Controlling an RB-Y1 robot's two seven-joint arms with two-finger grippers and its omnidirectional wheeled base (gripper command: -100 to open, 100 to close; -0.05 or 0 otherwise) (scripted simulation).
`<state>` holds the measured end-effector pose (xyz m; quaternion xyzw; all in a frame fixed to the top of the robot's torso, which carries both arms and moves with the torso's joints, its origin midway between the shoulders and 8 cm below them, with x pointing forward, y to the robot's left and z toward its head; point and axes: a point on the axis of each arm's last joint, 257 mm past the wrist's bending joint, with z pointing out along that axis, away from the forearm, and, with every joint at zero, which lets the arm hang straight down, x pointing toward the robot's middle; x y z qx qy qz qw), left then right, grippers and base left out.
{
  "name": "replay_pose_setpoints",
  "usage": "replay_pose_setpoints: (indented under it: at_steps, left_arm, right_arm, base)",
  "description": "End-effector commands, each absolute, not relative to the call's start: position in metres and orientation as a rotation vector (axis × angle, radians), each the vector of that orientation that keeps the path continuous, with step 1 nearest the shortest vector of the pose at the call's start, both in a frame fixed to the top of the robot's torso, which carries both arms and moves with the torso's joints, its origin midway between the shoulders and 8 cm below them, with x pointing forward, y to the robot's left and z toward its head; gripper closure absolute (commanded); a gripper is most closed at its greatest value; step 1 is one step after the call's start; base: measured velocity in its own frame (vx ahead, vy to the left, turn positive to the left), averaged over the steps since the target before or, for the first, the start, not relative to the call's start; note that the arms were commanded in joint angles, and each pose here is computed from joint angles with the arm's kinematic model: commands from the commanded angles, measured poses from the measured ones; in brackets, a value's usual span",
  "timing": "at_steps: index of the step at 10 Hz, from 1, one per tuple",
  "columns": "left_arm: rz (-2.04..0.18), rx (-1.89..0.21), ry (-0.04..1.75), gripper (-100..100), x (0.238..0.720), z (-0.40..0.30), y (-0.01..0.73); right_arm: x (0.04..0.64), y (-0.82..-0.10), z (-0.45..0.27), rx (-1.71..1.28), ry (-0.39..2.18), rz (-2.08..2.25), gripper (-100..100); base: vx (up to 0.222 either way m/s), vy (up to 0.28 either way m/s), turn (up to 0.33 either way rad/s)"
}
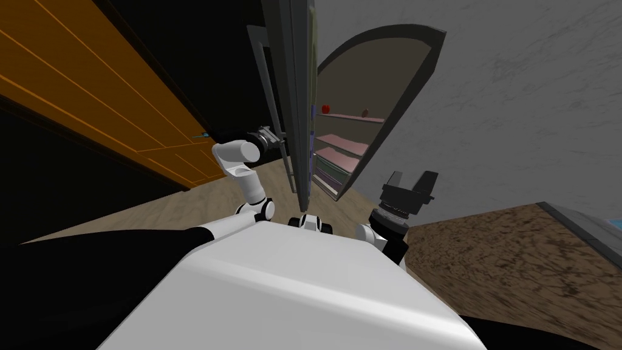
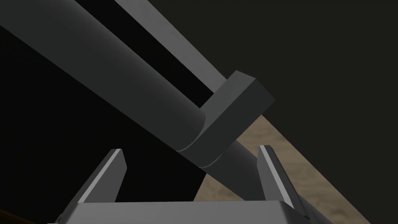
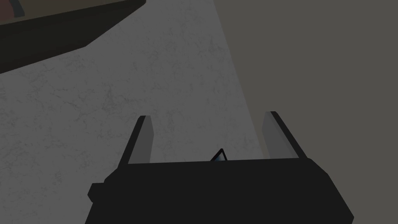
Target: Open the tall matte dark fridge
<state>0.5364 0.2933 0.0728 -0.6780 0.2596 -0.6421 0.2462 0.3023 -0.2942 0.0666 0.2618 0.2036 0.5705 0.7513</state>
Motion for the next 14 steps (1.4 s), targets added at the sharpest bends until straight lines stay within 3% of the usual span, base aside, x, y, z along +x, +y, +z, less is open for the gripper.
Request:
replay_pose_setpoints:
  at_steps: [1,7,8,14]
  left_arm:
    - [-1.755,-1.886,0.708,-100,0.534,0.073,0.291]
    - [-1.755,-1.937,0.71,-100,0.531,0.072,0.287]
    - [-1.755,-1.936,0.71,100,0.531,0.072,0.287]
    - [-1.812,-1.933,0.812,100,0.533,0.075,0.255]
  right_arm:
    - [0.302,-0.294,0.067,0.572,0.445,1.246,0]
    - [0.302,-0.294,0.067,0.572,0.445,1.246,0]
    - [0.302,-0.294,0.067,0.572,0.445,1.246,0]
    - [0.302,-0.294,0.067,0.572,0.445,1.246,0]
  base:
    - [0.023,0.055,-0.009]
    - [0.018,0.036,-0.002]
    - [0.0,0.0,0.0]
    - [0.019,0.231,-0.052]
